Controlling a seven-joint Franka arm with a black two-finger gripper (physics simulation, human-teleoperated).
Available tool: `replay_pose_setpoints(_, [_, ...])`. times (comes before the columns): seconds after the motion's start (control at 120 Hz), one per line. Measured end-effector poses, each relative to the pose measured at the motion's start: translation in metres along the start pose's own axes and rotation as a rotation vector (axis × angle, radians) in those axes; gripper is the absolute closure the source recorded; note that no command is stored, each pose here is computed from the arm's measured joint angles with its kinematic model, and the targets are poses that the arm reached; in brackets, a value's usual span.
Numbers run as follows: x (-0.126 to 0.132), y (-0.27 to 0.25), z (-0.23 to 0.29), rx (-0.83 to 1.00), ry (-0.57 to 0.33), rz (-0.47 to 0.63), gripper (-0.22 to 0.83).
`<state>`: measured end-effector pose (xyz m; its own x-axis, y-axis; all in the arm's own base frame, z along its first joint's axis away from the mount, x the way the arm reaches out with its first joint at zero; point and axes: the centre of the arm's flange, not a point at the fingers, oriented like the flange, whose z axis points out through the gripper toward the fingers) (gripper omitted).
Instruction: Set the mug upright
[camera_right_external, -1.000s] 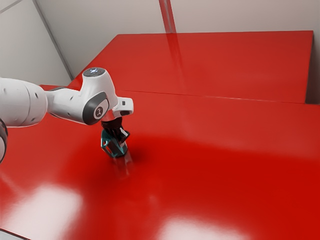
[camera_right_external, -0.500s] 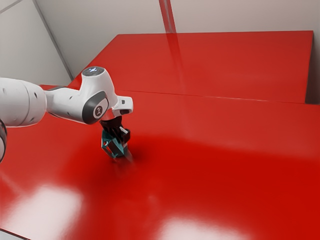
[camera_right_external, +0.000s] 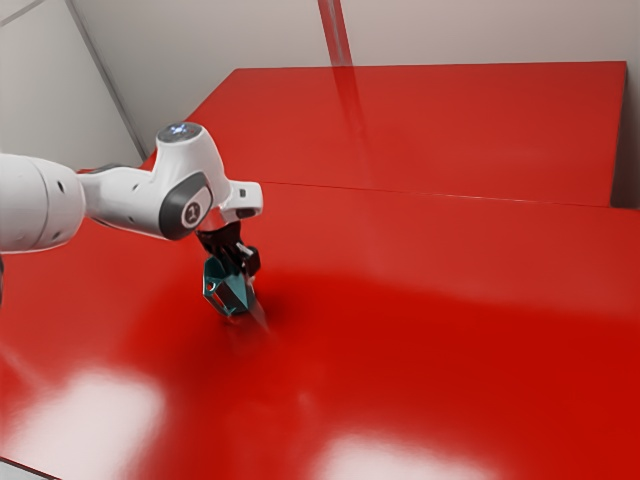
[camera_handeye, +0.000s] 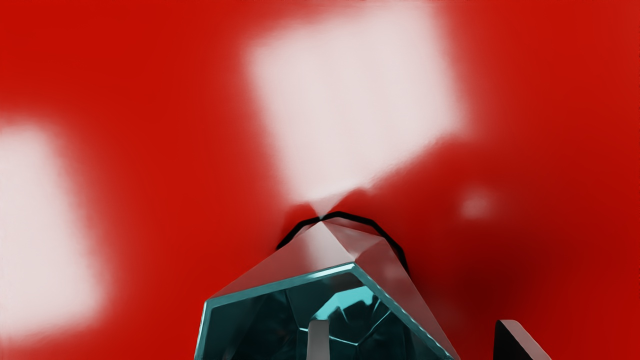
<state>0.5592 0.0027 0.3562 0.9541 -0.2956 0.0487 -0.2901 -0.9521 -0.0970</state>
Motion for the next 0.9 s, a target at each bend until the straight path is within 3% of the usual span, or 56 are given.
replay_pose_setpoints(0.333, [0.015, -0.009, -0.038, 0.007, 0.040, -0.013, 0.30])
replay_pose_setpoints(0.542, [0.049, -0.020, -0.095, 0.016, 0.074, -0.030, 0.20])
replay_pose_setpoints(0.708, [0.067, -0.030, -0.137, -0.029, 0.051, -0.087, 0.09])
replay_pose_setpoints(0.9, [0.061, -0.033, -0.156, -0.085, -0.029, -0.154, 0.04])
